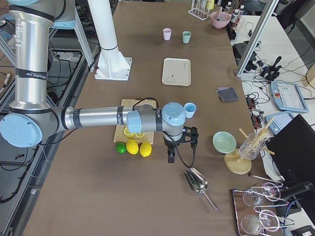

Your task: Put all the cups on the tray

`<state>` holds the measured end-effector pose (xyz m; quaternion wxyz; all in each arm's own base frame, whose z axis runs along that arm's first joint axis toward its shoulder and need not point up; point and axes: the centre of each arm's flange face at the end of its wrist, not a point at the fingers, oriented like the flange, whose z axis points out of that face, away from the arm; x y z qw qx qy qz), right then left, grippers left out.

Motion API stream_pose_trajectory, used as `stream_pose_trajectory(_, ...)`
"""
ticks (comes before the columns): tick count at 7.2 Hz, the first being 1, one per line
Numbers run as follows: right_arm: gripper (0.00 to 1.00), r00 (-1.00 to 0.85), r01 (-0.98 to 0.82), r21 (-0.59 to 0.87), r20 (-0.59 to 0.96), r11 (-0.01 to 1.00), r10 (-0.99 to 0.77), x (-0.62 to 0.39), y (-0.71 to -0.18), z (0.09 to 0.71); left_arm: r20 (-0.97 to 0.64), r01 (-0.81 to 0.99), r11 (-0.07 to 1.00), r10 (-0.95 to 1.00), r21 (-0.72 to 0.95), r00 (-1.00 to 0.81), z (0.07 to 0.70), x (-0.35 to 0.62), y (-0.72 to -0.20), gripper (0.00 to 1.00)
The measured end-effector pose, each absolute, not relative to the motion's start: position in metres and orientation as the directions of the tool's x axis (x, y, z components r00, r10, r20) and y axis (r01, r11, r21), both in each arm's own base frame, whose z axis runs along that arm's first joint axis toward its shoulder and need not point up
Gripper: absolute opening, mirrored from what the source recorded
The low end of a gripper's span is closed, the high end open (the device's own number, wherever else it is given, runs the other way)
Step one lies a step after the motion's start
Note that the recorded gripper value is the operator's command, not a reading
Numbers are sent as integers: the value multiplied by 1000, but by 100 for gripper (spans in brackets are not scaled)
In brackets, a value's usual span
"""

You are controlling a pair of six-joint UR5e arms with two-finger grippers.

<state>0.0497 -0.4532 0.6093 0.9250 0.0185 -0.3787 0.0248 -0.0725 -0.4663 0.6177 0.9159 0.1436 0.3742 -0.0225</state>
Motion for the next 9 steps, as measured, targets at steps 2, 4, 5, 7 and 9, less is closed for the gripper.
stream_pose_trajectory(2, 100, 708, -60, 19, 706, 998, 30, 49, -454, 607, -693, 147, 957, 71, 251, 718, 617, -72, -466, 97)
stream_pose_trajectory(4, 100, 699, -53, 29, 715, 998, 17, 42, -457, 598, -695, 149, 957, 69, 249, 716, 618, -71, -471, 97)
stream_pose_trajectory(5, 100, 684, -38, 42, 730, 998, -5, 26, -465, 587, -698, 149, 956, 73, 252, 713, 616, -70, -479, 97)
stream_pose_trajectory(7, 100, 649, -44, 60, 761, 997, -17, -28, -480, 557, -699, 147, 953, 85, 265, 710, 612, -69, -485, 98)
stream_pose_trajectory(9, 100, 629, -74, 69, 777, 995, -7, -94, -487, 527, -697, 144, 947, 102, 286, 710, 604, -68, -489, 98)
